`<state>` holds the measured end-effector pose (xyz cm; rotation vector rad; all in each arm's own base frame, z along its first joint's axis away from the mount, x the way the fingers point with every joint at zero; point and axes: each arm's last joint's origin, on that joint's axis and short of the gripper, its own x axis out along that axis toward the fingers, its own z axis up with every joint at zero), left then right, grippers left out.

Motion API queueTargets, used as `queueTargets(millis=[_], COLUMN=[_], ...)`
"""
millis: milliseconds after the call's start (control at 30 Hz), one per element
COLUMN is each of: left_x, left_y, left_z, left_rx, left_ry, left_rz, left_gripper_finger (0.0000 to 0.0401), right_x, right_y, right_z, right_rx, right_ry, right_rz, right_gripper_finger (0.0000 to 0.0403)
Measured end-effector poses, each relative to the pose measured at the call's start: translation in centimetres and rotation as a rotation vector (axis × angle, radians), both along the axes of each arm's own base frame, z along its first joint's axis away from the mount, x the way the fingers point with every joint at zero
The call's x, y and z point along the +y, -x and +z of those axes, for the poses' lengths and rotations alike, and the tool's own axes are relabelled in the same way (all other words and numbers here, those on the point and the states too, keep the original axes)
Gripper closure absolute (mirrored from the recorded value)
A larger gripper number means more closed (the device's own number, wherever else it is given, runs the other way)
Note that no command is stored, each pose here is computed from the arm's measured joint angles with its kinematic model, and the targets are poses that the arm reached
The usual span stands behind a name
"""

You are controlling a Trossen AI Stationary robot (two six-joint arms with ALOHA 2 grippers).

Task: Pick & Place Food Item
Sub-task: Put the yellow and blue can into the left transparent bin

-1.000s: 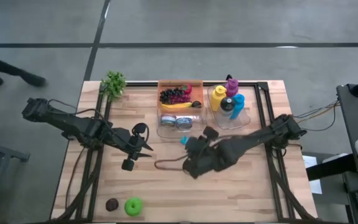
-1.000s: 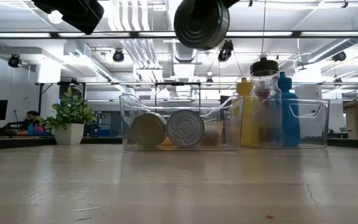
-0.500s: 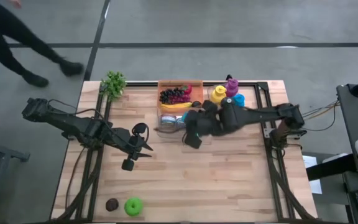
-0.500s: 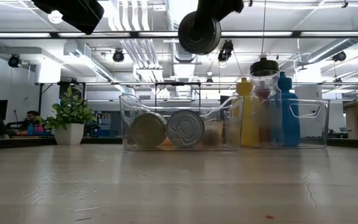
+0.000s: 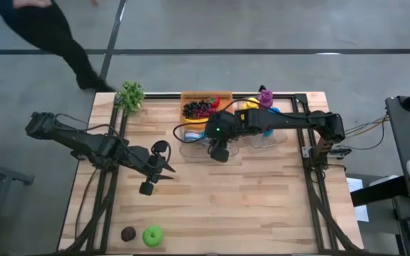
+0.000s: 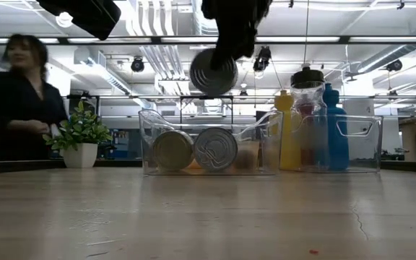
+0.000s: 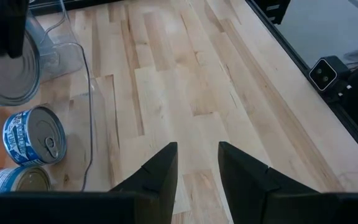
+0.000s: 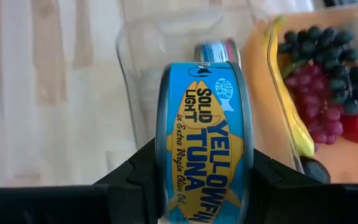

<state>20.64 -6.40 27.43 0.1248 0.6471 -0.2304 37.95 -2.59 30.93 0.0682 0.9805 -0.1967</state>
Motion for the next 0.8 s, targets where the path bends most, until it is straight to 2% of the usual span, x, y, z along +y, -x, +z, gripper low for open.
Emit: queueTargets(millis=[100, 267, 467, 800], left_x=[0.0, 0.0, 0.0, 0.0], left_y=[0.0, 0.0, 0.0, 0.0], left_z=[0.0, 0.0, 0.0, 0.0], left_rx=[0.0, 0.0, 0.0, 0.0], left_ry=[0.0, 0.0, 0.0, 0.0], left_rz=[0.0, 0.0, 0.0, 0.0], left_gripper_finger=[0.0283, 0.0283, 0.0283, 0.0283], right_x=[-0.8, -2.2, -3.2, -4.7], right_y=[0.3, 1.0, 1.7, 2.6], right_z=[-1.1, -2.7, -4.0, -4.6], right_rx=[0.042, 0.112, 0.178, 0.234], right_ry=[0.015, -0.048, -0.062, -0.06], right_rz=[0.022, 0.076, 0.11, 0.102], right_gripper_finger=[0.0271, 0.0271, 0.0271, 0.0271])
